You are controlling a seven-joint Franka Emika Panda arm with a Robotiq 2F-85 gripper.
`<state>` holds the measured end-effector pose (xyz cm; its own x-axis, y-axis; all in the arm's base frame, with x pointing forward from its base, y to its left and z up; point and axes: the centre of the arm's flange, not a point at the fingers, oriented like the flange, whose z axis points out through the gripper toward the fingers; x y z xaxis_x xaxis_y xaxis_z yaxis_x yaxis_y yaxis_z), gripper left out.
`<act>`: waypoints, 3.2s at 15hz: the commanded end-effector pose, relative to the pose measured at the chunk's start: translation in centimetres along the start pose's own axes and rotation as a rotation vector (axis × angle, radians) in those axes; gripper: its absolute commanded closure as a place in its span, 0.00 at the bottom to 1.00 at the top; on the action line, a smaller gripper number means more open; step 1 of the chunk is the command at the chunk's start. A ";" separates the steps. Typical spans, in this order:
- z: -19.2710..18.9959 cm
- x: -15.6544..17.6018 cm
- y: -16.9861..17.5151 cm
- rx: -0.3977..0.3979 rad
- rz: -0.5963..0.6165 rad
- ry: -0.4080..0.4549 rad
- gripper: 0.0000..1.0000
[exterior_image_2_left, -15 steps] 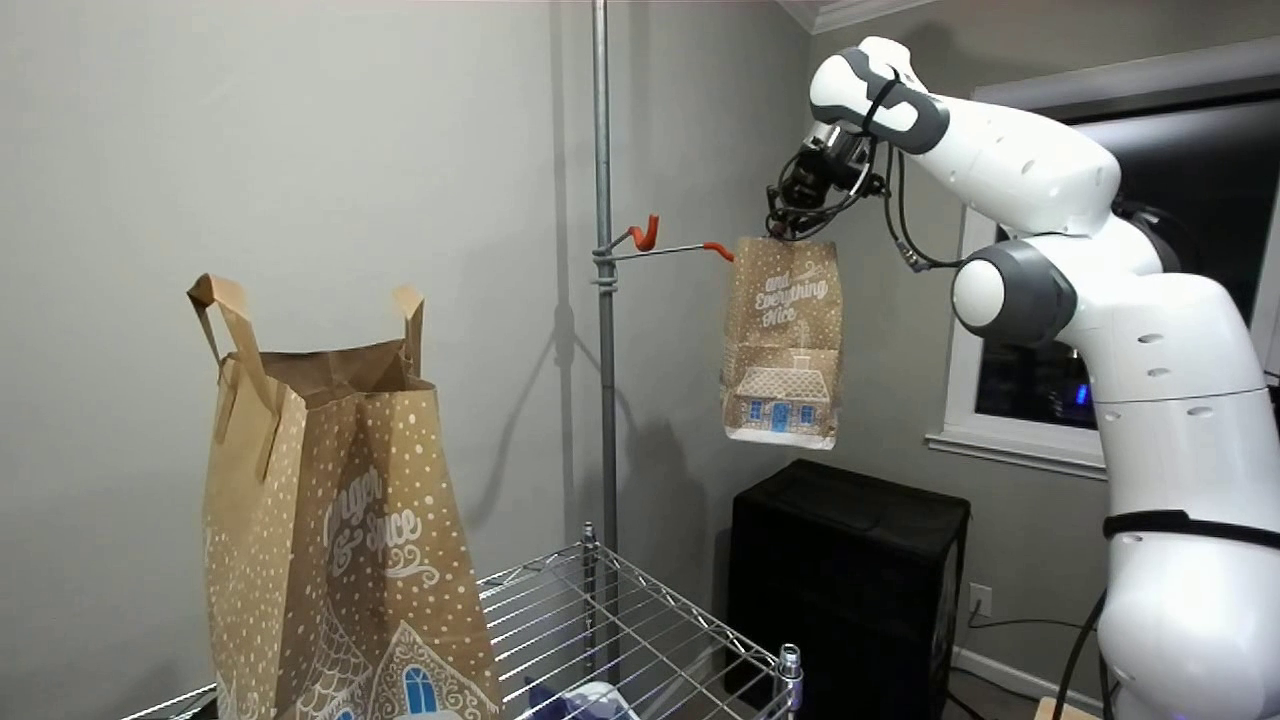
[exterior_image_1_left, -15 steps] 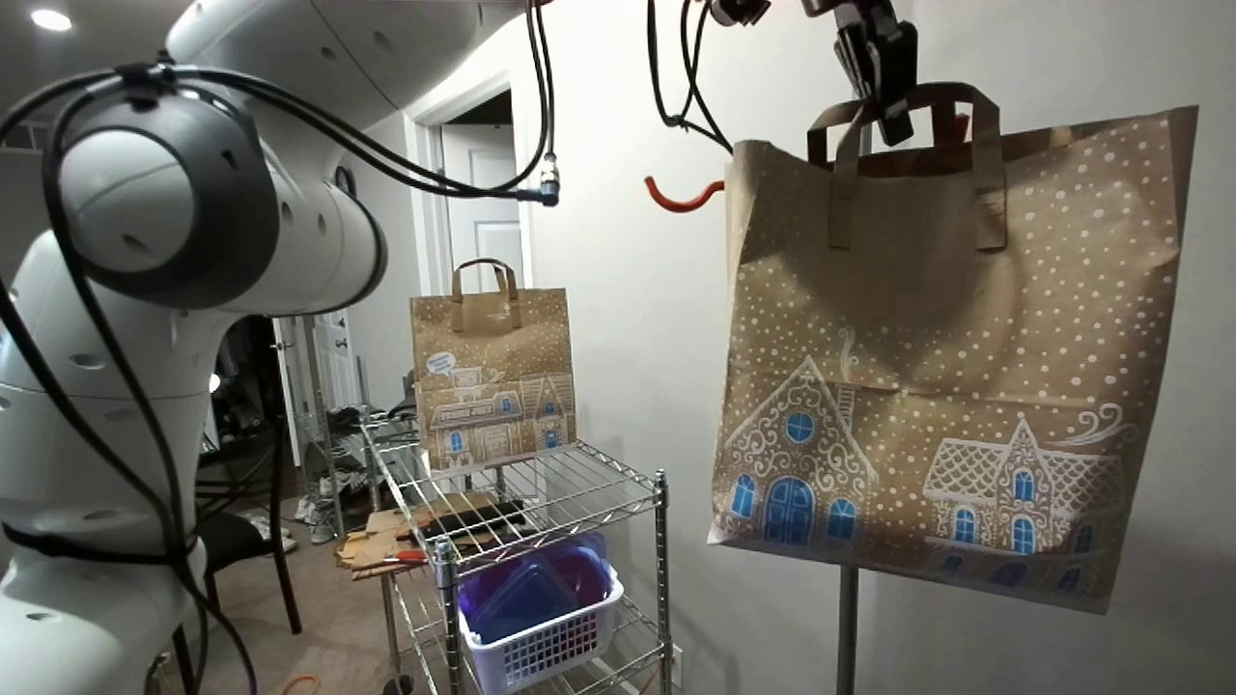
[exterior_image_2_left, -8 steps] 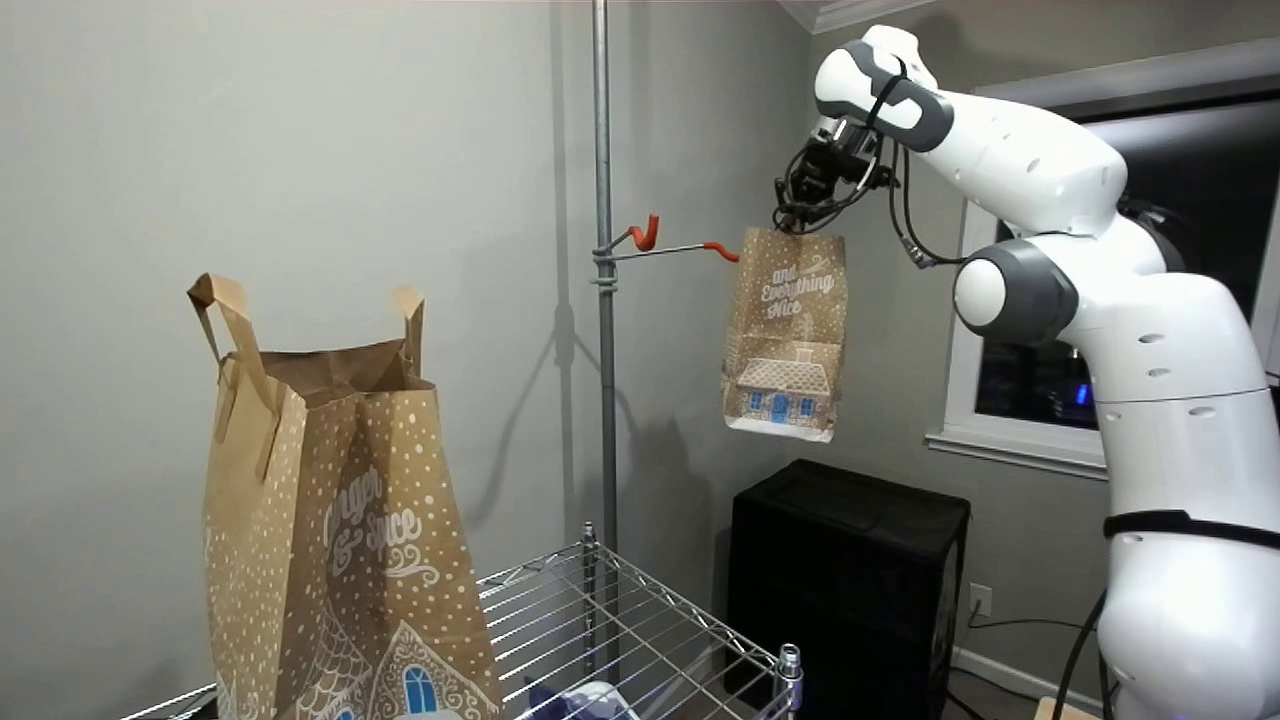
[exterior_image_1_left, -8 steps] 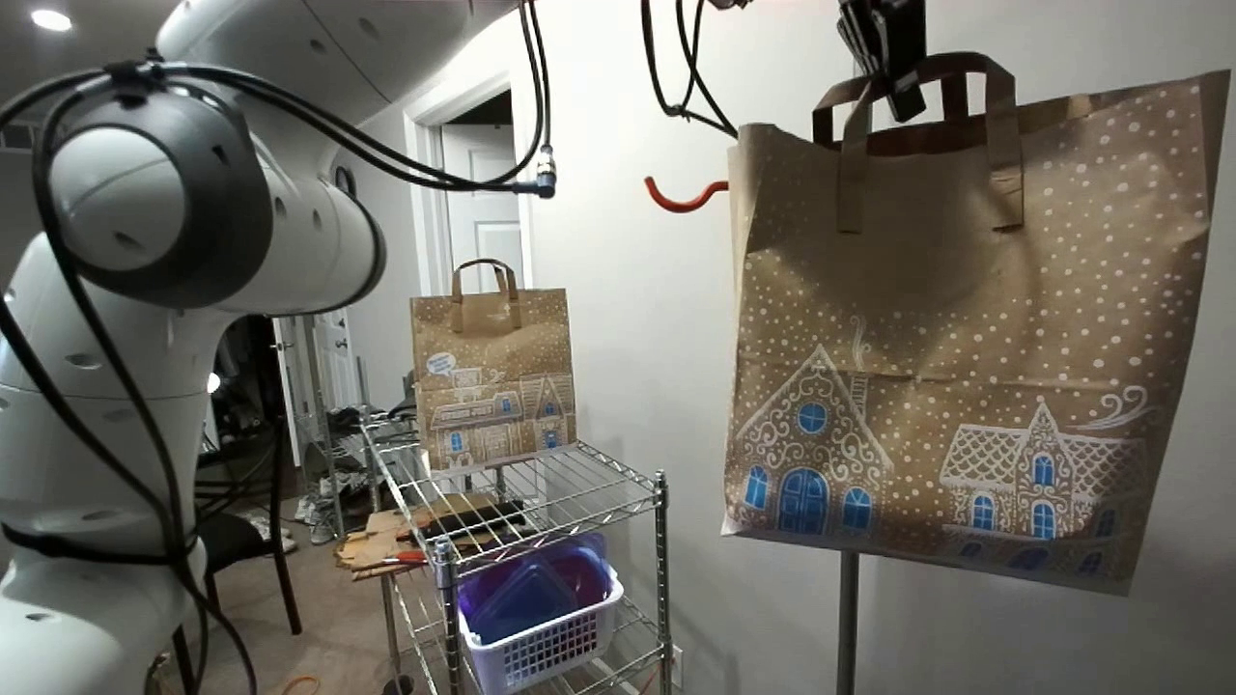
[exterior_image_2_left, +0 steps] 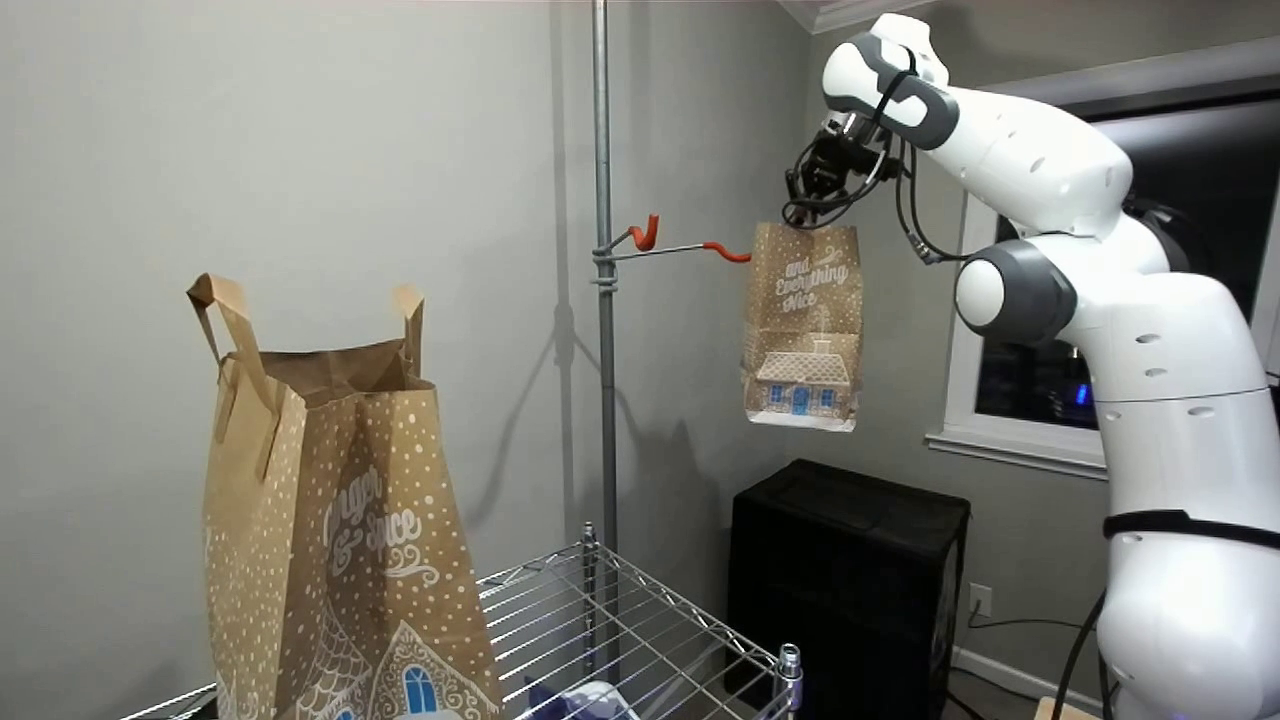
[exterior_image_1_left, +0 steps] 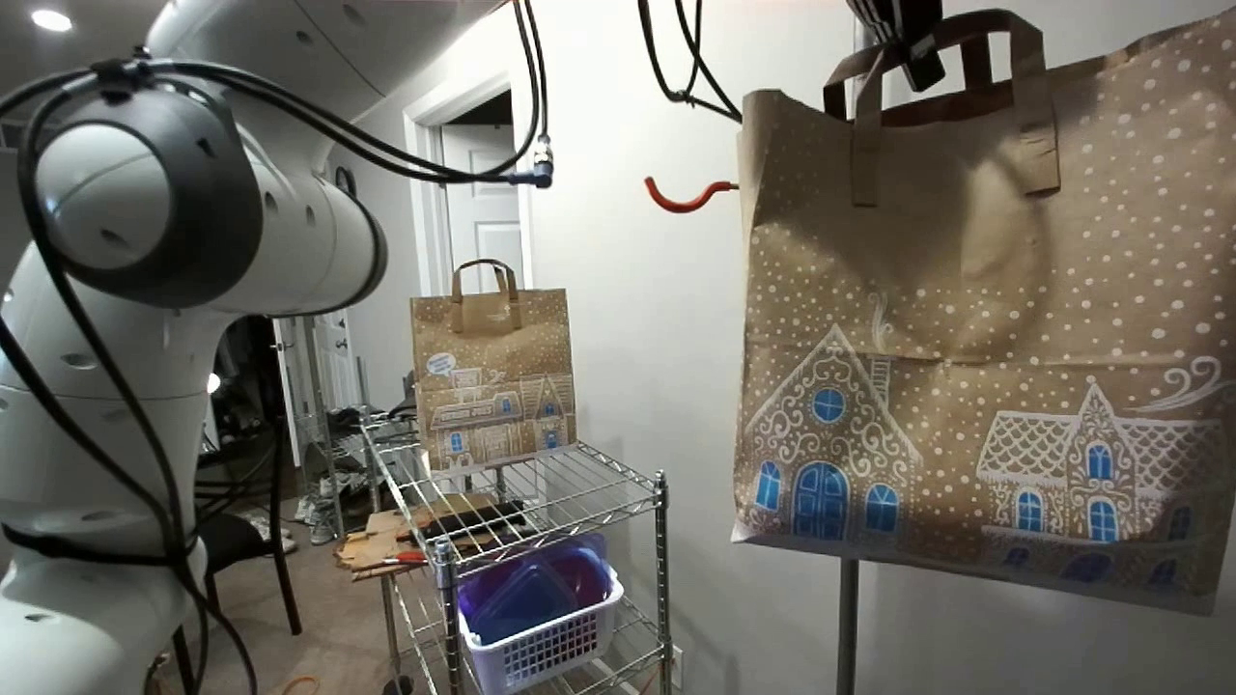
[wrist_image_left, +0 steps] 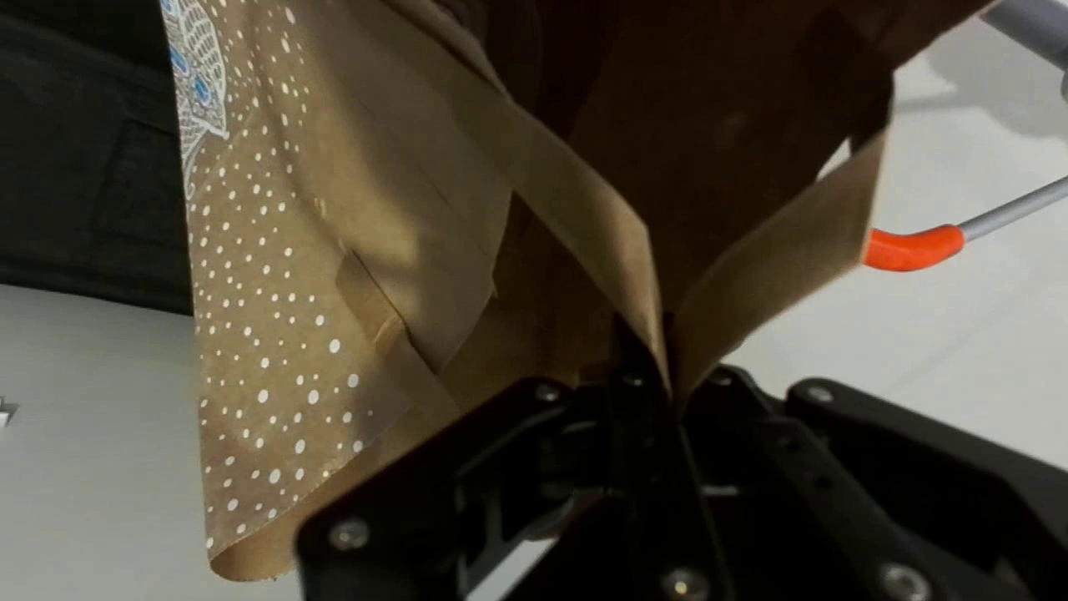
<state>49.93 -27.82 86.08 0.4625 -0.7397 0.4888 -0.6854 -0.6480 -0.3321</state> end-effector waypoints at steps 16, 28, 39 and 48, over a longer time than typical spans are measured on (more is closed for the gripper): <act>2.8 2.5 -2.4 -0.015 -0.191 0.017 0.96; 3.4 2.0 -4.9 -0.014 -0.363 0.070 0.96; 4.0 0.1 -5.8 0.100 -0.515 0.002 0.96; 3.8 -1.9 -5.0 0.115 -0.704 -0.112 0.96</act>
<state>55.71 -23.52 83.66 0.7863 -0.2232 0.5761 -0.2170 -0.9728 -0.0807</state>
